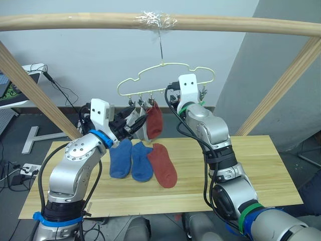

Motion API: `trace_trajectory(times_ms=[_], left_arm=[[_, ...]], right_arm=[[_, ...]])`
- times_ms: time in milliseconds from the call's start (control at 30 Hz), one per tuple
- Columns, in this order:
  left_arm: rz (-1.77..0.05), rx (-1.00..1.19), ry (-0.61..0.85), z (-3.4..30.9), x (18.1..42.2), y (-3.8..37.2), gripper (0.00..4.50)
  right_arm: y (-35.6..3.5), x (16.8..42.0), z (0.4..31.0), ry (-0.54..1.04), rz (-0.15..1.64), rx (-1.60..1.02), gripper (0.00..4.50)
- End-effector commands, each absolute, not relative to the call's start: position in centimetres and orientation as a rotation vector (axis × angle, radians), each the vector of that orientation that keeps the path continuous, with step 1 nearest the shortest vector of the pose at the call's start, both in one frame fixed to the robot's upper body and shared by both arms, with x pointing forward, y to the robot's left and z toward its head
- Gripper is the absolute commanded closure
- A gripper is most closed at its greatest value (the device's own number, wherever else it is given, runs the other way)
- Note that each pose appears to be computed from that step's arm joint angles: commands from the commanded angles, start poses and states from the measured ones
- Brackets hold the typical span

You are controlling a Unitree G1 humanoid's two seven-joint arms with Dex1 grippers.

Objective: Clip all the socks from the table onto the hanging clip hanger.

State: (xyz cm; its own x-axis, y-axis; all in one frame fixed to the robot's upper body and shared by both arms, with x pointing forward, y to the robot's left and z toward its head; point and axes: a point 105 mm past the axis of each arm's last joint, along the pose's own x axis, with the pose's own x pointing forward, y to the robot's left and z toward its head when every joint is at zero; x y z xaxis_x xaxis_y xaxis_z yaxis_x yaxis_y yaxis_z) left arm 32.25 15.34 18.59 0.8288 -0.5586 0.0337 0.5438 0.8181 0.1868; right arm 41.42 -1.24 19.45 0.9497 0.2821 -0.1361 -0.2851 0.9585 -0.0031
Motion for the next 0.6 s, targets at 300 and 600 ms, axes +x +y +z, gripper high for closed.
trace_trajectory(times_ms=[300,600], left_arm=[[-0.594,0.191,-0.145,20.02,32.18,14.94,1.80],[-0.591,0.195,-0.141,19.82,32.03,14.95,1.80]], right_arm=[[-0.36,41.27,21.98,0.050,0.312,-0.012,2.48],[-0.37,41.27,21.93,0.051,0.308,-0.014,4.43]])
